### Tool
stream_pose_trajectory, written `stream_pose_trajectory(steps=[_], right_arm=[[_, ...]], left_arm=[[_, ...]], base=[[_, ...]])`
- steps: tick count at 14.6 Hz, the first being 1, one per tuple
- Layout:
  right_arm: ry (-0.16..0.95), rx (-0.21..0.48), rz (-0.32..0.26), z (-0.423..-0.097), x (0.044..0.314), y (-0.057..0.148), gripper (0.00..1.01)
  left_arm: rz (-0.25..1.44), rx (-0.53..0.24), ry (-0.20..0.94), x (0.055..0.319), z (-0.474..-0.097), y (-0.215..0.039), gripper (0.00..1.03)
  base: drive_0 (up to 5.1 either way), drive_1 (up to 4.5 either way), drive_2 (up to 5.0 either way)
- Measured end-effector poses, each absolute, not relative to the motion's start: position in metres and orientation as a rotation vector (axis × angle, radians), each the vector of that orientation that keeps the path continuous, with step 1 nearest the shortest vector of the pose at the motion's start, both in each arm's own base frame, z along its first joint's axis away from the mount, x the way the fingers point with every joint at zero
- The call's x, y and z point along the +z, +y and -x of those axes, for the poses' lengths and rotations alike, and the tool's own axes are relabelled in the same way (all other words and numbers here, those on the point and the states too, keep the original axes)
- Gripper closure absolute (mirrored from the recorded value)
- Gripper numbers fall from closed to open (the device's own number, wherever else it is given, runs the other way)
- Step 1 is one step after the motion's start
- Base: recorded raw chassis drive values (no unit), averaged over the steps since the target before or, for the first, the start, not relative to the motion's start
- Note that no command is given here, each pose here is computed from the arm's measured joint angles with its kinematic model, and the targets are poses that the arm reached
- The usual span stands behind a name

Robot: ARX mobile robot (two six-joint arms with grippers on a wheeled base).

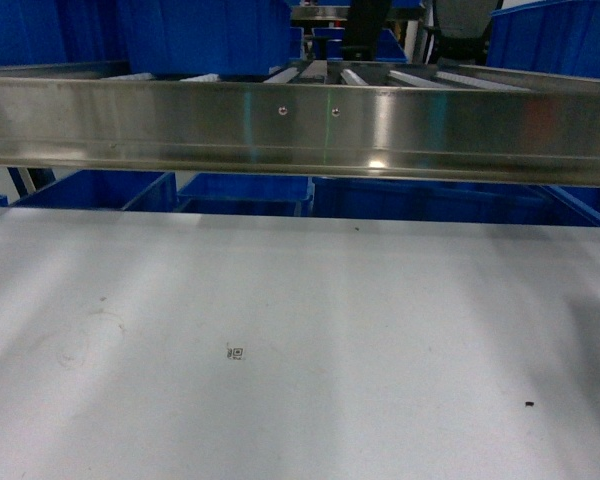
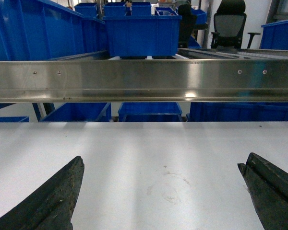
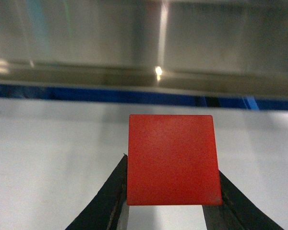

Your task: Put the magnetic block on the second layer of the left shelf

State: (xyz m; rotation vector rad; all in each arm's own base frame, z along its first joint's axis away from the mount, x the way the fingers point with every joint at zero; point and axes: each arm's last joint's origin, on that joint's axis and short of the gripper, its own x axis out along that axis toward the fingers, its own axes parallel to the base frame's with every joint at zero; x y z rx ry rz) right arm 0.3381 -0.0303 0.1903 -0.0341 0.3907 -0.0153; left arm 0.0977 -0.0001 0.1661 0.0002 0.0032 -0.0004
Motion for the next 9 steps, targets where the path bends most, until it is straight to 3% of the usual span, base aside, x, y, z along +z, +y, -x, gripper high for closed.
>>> stream_pose_trajectory(steps=[2,4,6,9], right_arm=[[0.292,0.034,0.038,-0.302,0.233,-0.019,0.67],[0.241,0.029,0.027,-0.267,0.259,-0.019,0.67],[0.197,0.044,0.035,-0.246,0.270,-0.015,0.67],[0.164,0.086,0.105,-0.224,0.270,-0.001,0.67]], left_arm=[[0.000,0.000,0.003,0.166,-0.098,0.000,0.05],[0.000,0.000,0.003,0.166,-0.098,0.000,0.05],[0.000,-0.001,0.003,0.166,-0.098,0.000,0.05],[0.000,0.000,0.003,0.166,-0.098,0.000,0.05]], base=[[0.0,0.00,0.0],[0.0,0.00,0.0],[0.0,0.00,0.0],[0.0,0.00,0.0]])
